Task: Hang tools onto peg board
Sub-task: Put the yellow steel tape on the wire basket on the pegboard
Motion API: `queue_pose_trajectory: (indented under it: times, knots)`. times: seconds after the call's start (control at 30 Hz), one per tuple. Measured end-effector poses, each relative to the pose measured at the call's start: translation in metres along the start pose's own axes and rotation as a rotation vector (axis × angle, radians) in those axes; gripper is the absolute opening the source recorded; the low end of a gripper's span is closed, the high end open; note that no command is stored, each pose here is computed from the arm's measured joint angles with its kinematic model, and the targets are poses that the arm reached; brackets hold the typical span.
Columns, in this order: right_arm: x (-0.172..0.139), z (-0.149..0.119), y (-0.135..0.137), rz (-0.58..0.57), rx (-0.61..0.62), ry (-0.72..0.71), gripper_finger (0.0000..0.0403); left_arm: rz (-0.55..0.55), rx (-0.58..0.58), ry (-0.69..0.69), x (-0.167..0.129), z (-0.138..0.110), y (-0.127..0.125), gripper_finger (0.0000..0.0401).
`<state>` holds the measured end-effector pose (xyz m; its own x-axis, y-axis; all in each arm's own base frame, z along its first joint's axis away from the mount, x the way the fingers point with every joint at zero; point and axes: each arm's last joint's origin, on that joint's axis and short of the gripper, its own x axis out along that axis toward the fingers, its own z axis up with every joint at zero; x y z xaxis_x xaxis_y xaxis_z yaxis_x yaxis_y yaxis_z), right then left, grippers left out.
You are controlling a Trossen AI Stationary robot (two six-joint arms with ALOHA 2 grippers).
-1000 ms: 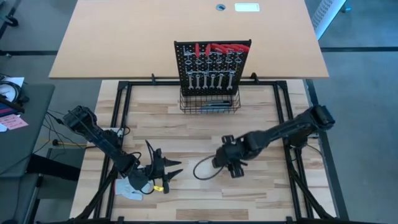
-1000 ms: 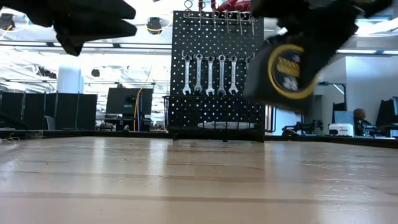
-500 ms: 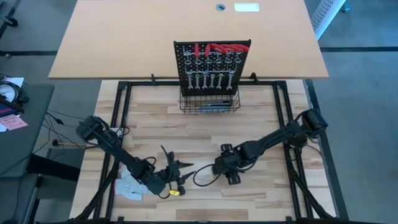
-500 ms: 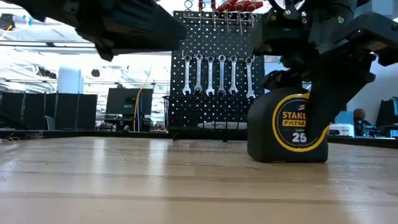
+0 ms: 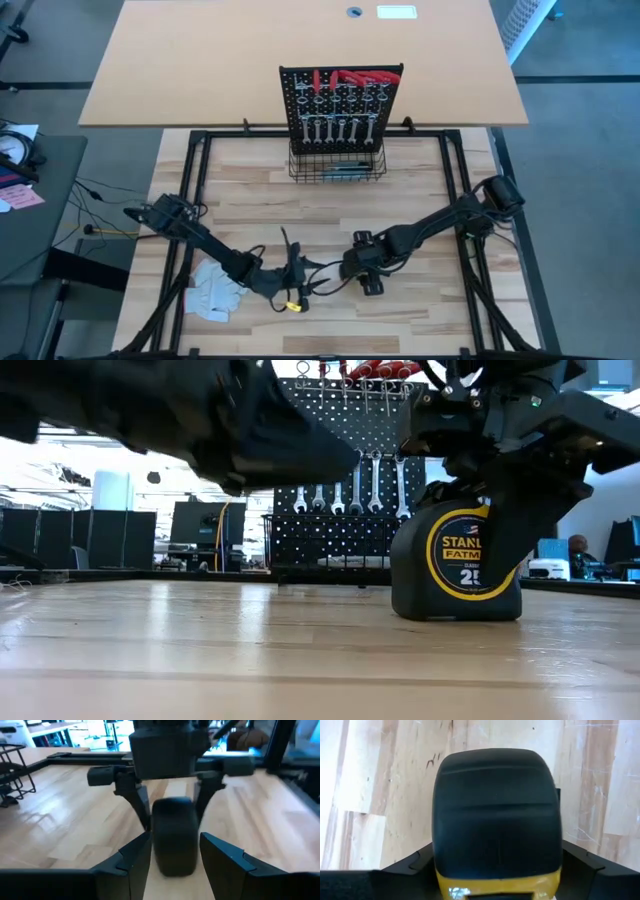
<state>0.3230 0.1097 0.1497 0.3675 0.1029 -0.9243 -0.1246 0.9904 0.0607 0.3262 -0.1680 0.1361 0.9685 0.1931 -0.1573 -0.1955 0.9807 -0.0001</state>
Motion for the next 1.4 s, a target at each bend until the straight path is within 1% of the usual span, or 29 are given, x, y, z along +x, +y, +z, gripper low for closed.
queue_pose_trajectory:
  times: [0.13, 0.27, 0.33, 0.4, 0.43, 0.5, 0.57, 0.63, 0.73, 0.83, 0.9, 1.1, 1.27, 1.4]
  knots:
    - [0.002, 0.000, 0.000, 0.000, 0.000, -0.002, 0.0280, -0.027, 0.051, 0.019, 0.011, -0.007, 0.007, 0.0175]
    - [0.001, 0.000, -0.001, 0.000, 0.004, -0.002, 0.0281, -0.104, 0.043, 0.032, 0.027, -0.009, 0.009, 0.0197]
    - [0.001, 0.000, -0.001, 0.000, 0.015, -0.003, 0.0282, -0.126, 0.041, 0.042, 0.035, -0.012, 0.006, 0.0209]
    - [0.001, 0.000, -0.001, -0.001, 0.026, -0.005, 0.0282, -0.111, 0.051, 0.057, 0.042, -0.014, 0.003, 0.0220]
    - [0.001, 0.001, -0.001, -0.001, 0.027, -0.006, 0.0282, -0.085, 0.057, 0.065, 0.045, -0.014, 0.002, 0.0223]
    - [0.001, 0.001, -0.001, 0.000, 0.032, -0.009, 0.0282, -0.028, 0.067, 0.095, 0.049, -0.011, -0.001, 0.0225]
    - [0.001, 0.001, -0.001, 0.000, 0.033, -0.014, 0.0283, -0.002, 0.081, 0.129, 0.053, -0.007, -0.003, 0.0225]
    - [0.002, 0.001, -0.001, 0.000, 0.032, -0.020, 0.0283, 0.013, 0.081, 0.131, 0.055, -0.003, -0.005, 0.0225]
    - [0.001, 0.001, 0.001, -0.005, 0.025, -0.022, 0.0283, 0.014, 0.067, 0.120, 0.059, 0.002, -0.006, 0.0225]
    - [0.001, 0.001, 0.002, -0.003, 0.025, -0.025, 0.0283, 0.039, -0.001, 0.118, 0.060, 0.003, -0.004, 0.0223]
    - [0.001, 0.001, 0.004, -0.001, 0.022, -0.026, 0.0283, 0.047, -0.021, 0.128, 0.061, 0.002, -0.002, 0.0220]
    - [-0.001, 0.001, 0.004, -0.007, 0.016, -0.019, 0.0283, 0.046, -0.025, 0.132, 0.061, 0.001, -0.002, 0.0207]
    - [-0.012, -0.001, 0.012, -0.109, -0.018, -0.009, 0.0283, 0.040, -0.026, 0.134, 0.061, 0.000, -0.002, 0.0205]
    - [-0.021, -0.004, 0.020, -0.112, -0.021, -0.007, 0.0283, 0.038, -0.027, 0.140, 0.060, -0.001, -0.002, 0.0205]
